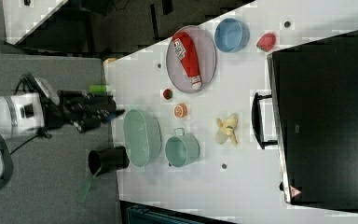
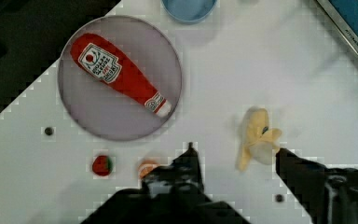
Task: Pick banana from table and place on oven.
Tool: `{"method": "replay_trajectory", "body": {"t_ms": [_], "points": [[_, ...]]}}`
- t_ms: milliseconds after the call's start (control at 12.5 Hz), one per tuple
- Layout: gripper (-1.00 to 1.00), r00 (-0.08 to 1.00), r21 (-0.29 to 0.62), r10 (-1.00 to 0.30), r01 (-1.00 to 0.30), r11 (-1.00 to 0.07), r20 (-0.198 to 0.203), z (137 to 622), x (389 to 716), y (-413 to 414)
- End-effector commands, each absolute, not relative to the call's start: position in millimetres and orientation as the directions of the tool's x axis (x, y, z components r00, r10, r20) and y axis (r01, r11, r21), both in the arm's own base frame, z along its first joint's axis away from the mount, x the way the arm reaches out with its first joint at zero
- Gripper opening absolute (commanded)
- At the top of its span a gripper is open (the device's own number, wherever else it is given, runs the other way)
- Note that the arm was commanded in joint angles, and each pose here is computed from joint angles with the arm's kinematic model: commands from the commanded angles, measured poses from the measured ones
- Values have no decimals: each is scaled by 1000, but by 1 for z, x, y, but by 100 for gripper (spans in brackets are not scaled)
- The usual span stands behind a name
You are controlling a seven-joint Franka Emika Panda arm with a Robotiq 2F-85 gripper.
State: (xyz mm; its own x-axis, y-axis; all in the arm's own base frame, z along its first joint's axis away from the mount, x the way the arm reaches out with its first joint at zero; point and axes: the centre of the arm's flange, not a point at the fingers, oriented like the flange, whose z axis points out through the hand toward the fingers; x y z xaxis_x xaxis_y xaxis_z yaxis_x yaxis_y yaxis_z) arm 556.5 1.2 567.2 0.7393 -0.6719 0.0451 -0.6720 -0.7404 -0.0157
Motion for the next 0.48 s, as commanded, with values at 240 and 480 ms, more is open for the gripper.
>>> {"method": "replay_trajectory", "body": {"t_ms": [240, 480], "points": [[99, 640, 2, -768, -768, -640, 29, 611, 401, -21], [100, 641, 18, -767, -767, -641, 16, 600, 403, -21]]}}
